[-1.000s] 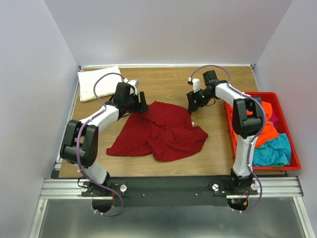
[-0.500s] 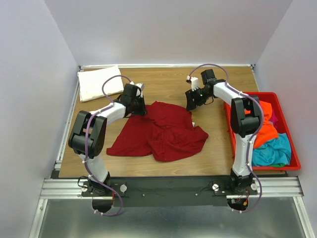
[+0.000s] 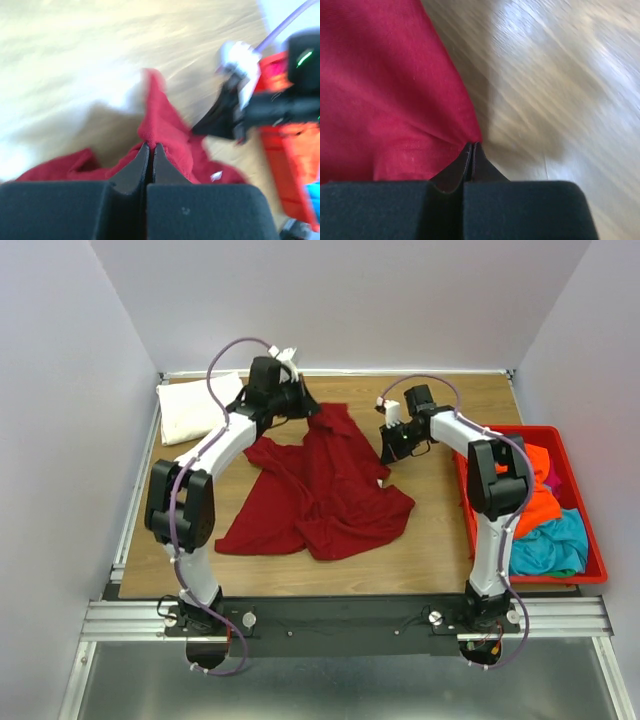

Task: Fold and stack the t-shirts
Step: Flatten the tshirt out

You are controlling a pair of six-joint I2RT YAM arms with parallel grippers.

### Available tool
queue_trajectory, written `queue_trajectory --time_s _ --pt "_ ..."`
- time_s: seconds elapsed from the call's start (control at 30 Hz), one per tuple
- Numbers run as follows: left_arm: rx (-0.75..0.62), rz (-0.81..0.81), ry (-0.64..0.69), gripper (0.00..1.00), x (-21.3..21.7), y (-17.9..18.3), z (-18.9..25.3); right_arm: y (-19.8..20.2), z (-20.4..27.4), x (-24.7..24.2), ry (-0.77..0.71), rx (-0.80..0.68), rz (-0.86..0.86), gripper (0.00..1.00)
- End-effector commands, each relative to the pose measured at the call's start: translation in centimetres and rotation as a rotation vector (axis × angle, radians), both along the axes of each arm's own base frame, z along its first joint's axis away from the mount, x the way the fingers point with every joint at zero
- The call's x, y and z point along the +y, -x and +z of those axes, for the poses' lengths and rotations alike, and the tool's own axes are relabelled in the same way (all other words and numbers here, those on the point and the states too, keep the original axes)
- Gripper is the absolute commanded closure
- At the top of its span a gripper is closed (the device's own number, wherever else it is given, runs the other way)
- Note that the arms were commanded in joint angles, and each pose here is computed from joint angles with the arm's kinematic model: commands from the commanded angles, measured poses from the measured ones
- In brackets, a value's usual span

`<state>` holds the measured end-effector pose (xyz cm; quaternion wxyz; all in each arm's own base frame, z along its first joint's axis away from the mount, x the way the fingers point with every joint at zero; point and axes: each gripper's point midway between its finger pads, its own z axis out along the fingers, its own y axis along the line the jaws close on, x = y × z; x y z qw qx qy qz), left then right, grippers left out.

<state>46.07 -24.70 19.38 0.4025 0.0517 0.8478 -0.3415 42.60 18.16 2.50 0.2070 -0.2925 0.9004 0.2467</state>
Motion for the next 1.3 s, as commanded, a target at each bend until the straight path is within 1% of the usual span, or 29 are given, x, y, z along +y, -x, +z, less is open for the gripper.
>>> queue_trajectory --time_s 0.0,0.03,0.13,0.17,0.2,0.23,0.27,0.3,0.37,0.43,0.47,0.5,0.57,0.6,0.63,0.67,0.7,0.73,0.77,0.8,0.83,0.87,0.9,0.93,1.0,1.13,1.2,1.23,1.27 --pt "-0.043 -0.089 0.142 1.0 -3.6 -3.0 2.9 -1.8 5.0 -2.5 0.043 -0.176 -0.099 0.99" --pt "-0.045 -0.127 0.174 1.0 -4.4 -3.4 3.1 -1.9 6.7 -2.8 0.044 -0.22 -0.111 0.99" --pt "-0.064 -0.189 0.263 0.97 -7.1 -6.7 3.6 -1.6 7.4 -4.2 0.074 -0.242 -0.152 0.99" --pt "-0.115 -0.206 0.306 0.86 -8.4 -8.9 6.0 -1.2 7.1 -4.9 0.102 -0.236 -0.181 0.92" --pt "-0.044 -0.195 0.296 0.76 -8.6 -9.3 2.8 -0.9 6.8 -5.3 0.119 -0.233 -0.19 0.82" --pt "-0.054 -0.197 0.301 0.63 -9.0 -10.1 2.7 -0.9 6.8 -5.9 0.132 -0.237 -0.207 0.75" --pt "-0.088 -0.204 0.306 0.52 -9.4 -11.0 4.3 -0.7 6.5 -6.5 0.147 -0.232 -0.225 0.64" --pt "-0.069 -0.205 0.292 0.42 -9.8 -11.4 2.6 -0.6 6.9 -7.2 0.163 -0.249 -0.243 0.49" --pt "-0.12 -0.18 0.237 0.34 -9.3 -12.3 3.0 -0.1 6.6 -8.1 0.165 -0.255 -0.238 0.46" --pt "-0.226 -0.158 0.127 0.32 -7.8 -12.5 5.1 0.5 7.3 -7.8 0.141 -0.276 -0.191 0.43" --pt "-0.234 -0.089 0.058 0.31 -6.5 -12.9 4.4 0.6 7.5 -7.7 0.144 -0.301 -0.145 0.38" --pt "-0.311 -0.052 0.02 0.3 -5.1 -12.1 8.1 0.8 7.9 -7.0 0.114 -0.314 -0.107 0.38" --pt "-0.408 0.03 -0.113 0.27 -1.8 -10.7 10.9 1.1 8.6 -5.6 0.055 -0.342 -0.005 0.38" --pt "-0.434 0.058 -0.153 0.25 -0.6 -10.1 11.7 1.5 8.6 -5.3 0.036 -0.336 0.027 0.38" --pt "-0.416 0.091 -0.243 0.25 1.1 -9.3 9.5 1.5 8.3 -4.7 0.023 -0.339 0.09 0.37" --pt "-0.428 0.107 -0.269 0.24 2.1 -8.2 10.1 2.0 8.1 -4.1 0.0 -0.326 0.138 0.37" --pt "-0.494 0.136 -0.268 0.18 3.4 -6.2 13.6 3.8 7.7 -3.0 -0.06 -0.268 0.211 0.38" --pt "-0.497 0.145 -0.287 0.14 4.1 -5.1 13.4 4.4 7.4 -2.5 -0.066 -0.26 0.257 0.38" --pt "-0.433 0.135 -0.333 0.07 5.1 -3.6 9.7 4.9 6.8 -2.2 -0.057 -0.257 0.302 0.38" --pt "-0.463 0.147 -0.315 0.02 6.1 -1.7 11.4 6.1 5.8 -1.7 -0.029 -0.233 0.335 0.38" --pt "-0.434 0.159 -0.301 0.02 6.8 -0.7 10.6 6.6 5.3 -1.7 -0.008 -0.231 0.351 0.39" --pt "-0.347 0.145 -0.298 0.02 8.5 0.8 6.8 7.0 5.8 -1.7 0.007 -0.262 0.382 0.39" --pt "-0.37 0.122 -0.251 0.02 8.8 2.5 7.8 8.4 5.2 -1.8 0.008 -0.243 0.403 0.39" --pt "-0.309 0.063 -0.229 0.02 8.7 4.6 4.9 9.0 5.7 -1.8 0.004 -0.26 0.419 0.39" --pt "-0.292 0.058 -0.219 0.05 9.3 6.4 4.0 10.5 7.5 -1.7 -0.014 -0.352 0.513 0.39" --pt "-0.205 0.025 -0.218 0.18 9.7 10.0 1.2 14.5 8.4 0.0 -0.143 -0.415 0.72 0.37" --pt "-0.18 0.003 -0.22 0.22 9.7 11.4 -0.1 14.3 8.3 1.0 -0.156 -0.439 0.78 0.36" --pt "-0.186 0.002 -0.221 0.22 9.8 11.7 0.0 14.1 6.8 1.7 -0.152 -0.388 0.792 0.37" --pt "-0.215 -0.008 -0.239 0.22 10.1 12.3 0.3 12.7 7.6 2.4 -0.146 -0.393 0.778 0.37"
